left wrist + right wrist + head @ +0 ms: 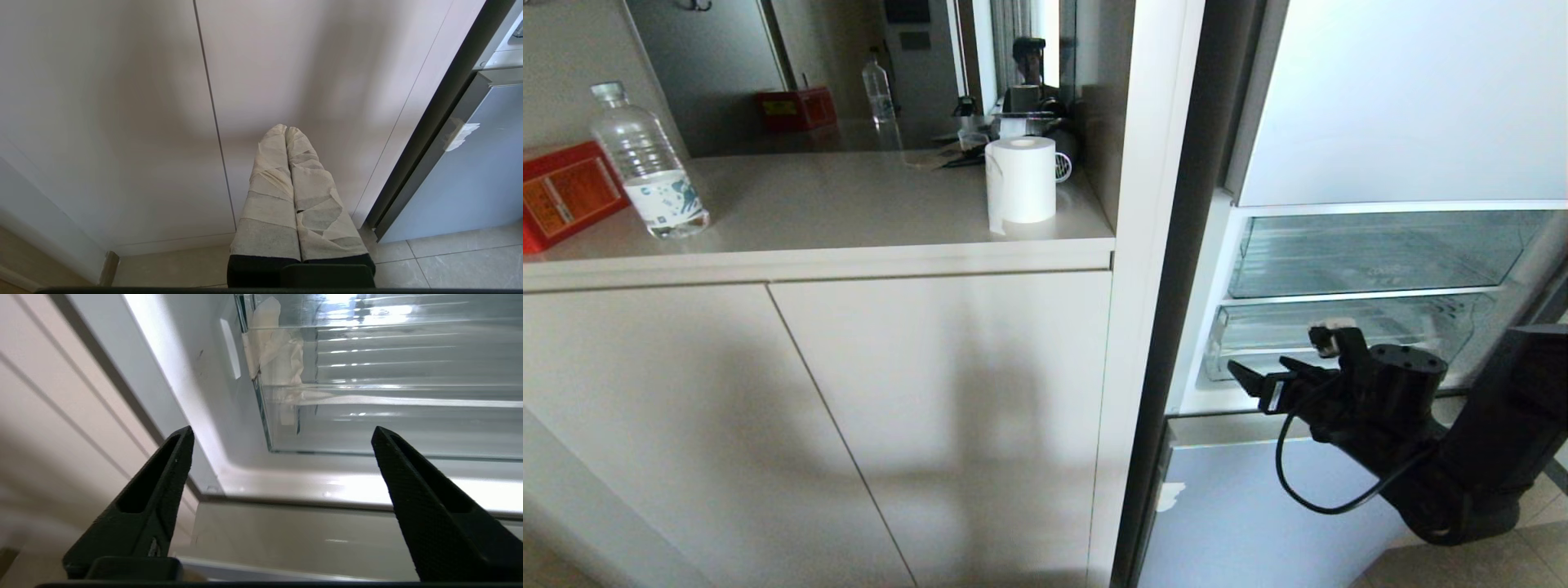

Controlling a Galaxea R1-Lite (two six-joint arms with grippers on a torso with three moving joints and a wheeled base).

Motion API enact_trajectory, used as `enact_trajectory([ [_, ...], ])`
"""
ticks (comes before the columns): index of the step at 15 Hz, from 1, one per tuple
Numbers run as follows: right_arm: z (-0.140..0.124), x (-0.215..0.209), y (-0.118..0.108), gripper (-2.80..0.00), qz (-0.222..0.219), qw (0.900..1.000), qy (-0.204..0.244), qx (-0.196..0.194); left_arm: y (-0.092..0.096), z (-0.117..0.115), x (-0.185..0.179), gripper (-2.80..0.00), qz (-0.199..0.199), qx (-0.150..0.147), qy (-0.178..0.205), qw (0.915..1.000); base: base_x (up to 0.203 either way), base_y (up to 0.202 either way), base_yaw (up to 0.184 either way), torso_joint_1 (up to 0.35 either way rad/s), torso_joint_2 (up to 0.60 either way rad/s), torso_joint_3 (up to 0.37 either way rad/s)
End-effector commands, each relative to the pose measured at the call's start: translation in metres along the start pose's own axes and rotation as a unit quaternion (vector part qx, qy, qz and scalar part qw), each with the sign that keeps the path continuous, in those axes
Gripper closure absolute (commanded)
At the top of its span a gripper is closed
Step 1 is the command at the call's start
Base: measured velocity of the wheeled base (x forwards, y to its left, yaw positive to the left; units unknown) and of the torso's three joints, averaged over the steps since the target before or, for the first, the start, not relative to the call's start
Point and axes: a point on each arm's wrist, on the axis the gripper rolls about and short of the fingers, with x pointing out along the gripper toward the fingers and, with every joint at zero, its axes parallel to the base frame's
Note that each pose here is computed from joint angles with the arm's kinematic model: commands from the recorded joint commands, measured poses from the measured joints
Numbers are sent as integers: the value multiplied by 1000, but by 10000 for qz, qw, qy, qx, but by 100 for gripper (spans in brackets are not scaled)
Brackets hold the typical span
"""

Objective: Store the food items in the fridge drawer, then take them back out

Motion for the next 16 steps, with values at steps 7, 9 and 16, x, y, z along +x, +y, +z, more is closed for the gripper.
enact_trajectory([
  [7,-8,36,4,-280,-292,9992,-291,-7,0,0,0,0,2,2,1,10000,0,0,0,0,0,0],
  [9,-9,41,4,-280,-307,9989,-342,-8,0,0,0,0,2,2,1,10000,0,0,0,0,0,0],
  [16,-1,55,4,-280,-313,9977,-600,-30,0,0,0,0,2,2,1,10000,0,0,0,0,0,0],
])
